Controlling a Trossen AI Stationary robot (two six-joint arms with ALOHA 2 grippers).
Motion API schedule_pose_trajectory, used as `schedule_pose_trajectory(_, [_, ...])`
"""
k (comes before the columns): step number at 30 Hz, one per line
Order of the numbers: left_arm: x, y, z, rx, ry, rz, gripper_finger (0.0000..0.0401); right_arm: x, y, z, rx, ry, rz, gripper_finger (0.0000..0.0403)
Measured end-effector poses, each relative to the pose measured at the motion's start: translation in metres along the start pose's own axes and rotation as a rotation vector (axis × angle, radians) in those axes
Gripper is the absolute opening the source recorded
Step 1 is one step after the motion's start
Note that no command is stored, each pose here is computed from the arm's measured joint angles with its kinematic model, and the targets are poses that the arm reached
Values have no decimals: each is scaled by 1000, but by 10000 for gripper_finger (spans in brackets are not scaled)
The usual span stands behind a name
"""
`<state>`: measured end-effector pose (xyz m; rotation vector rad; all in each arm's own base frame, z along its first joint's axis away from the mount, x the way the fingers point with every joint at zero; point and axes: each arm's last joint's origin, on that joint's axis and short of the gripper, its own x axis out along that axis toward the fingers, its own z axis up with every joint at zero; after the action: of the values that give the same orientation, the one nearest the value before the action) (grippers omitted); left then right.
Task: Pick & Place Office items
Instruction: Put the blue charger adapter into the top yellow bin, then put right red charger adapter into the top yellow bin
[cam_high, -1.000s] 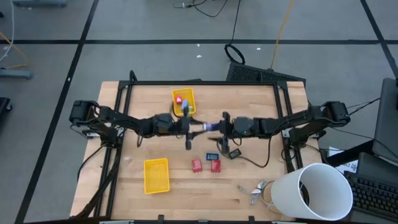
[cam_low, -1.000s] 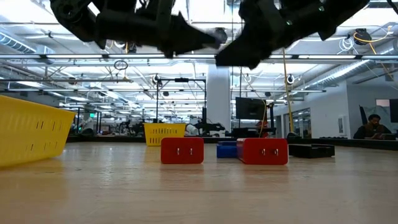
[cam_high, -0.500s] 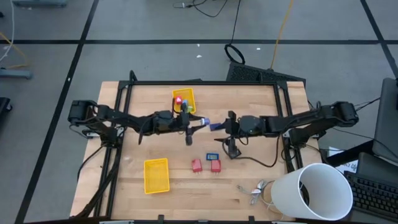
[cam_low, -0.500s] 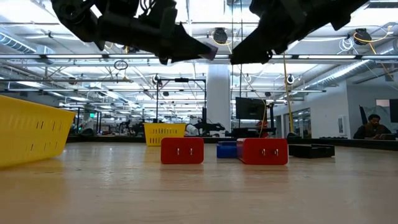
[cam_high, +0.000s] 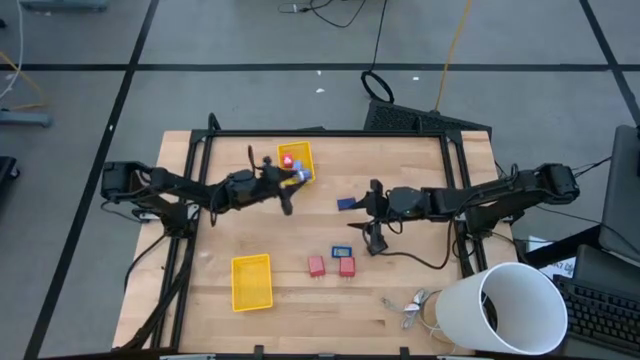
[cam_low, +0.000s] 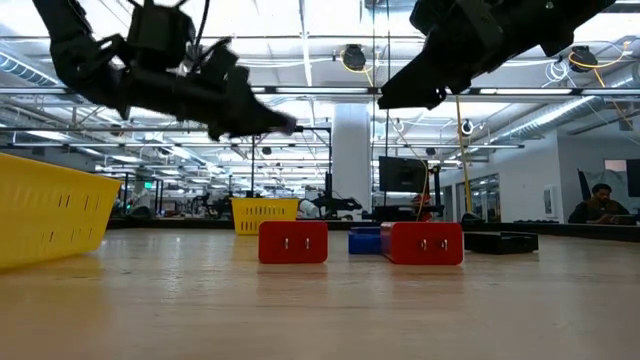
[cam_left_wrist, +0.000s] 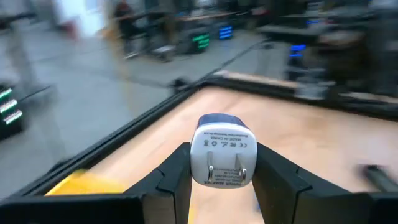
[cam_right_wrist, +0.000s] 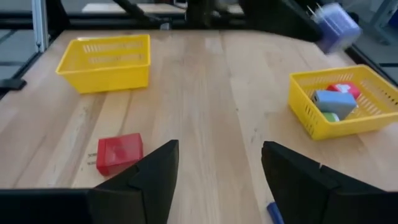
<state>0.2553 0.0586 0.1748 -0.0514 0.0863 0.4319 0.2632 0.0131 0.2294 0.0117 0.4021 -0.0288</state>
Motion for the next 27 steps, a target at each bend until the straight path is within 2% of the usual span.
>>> schedule_pose_trajectory(5, [-3, 20, -17, -105, 114, 228, 134, 0, 0, 2, -2, -23, -1, 219])
schedule_pose_trajectory(8, [-3, 28, -21, -159, 147, 297, 145, 0, 0, 2, -4, -28, -1, 219])
schedule_pose_trajectory(17, [-3, 37, -27, -237, 197, 349, 147, 0, 0, 3, -4, -33, -1, 216])
schedule_pose_trajectory(27, [-3, 37, -28, -277, 192, 352, 197, 0, 0, 3, 2, -32, -1, 214])
